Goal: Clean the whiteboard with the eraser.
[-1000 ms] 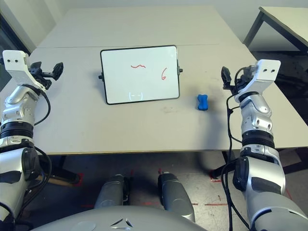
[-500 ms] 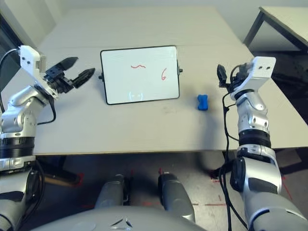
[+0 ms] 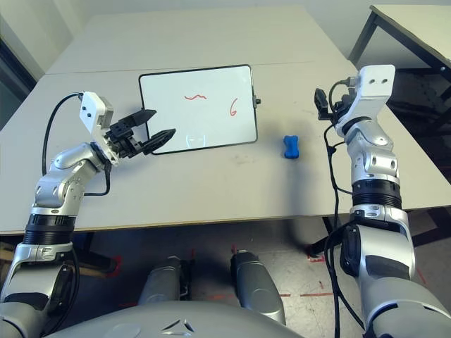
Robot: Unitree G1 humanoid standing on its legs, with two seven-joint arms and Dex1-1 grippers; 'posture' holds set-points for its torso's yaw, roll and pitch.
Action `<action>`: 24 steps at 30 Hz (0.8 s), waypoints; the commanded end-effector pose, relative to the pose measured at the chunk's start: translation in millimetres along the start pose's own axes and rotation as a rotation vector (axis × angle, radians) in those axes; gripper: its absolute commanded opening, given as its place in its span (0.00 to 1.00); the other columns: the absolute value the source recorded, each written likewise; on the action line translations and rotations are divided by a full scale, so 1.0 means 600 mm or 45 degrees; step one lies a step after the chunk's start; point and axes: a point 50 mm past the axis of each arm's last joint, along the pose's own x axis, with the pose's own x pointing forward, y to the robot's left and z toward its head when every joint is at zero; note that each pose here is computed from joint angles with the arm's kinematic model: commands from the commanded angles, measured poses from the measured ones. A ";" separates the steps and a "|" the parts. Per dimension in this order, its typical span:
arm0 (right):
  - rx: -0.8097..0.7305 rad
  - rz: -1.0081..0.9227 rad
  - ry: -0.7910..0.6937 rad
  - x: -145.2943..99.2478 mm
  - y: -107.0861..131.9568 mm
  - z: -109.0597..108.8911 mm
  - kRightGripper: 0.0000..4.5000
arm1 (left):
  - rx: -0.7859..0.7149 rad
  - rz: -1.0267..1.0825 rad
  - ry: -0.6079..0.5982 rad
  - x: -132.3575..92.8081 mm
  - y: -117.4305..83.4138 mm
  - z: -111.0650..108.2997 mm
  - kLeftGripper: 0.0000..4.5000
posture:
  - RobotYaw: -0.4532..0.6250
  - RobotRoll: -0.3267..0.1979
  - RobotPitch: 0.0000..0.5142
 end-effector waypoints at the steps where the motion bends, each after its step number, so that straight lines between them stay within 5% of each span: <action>1: -0.041 -0.001 0.197 -0.002 0.011 0.016 0.99 | 0.051 -0.011 0.062 0.004 -0.004 -0.017 1.00 | 0.24 0.62 0.11; 6: 0.017 0.031 0.455 -0.016 0.030 0.045 0.99 | 0.074 -0.021 0.066 0.008 -0.006 -0.021 1.00 | 0.23 0.62 0.11; 13: 0.154 0.001 0.835 -0.046 0.054 0.036 0.99 | 0.081 -0.015 0.067 0.008 -0.006 -0.023 1.00 | 0.24 0.62 0.11; 24: 0.193 0.034 1.006 -0.058 0.099 -0.010 0.99 | 0.080 -0.003 0.073 0.005 -0.005 -0.024 1.00 | 0.25 0.62 0.12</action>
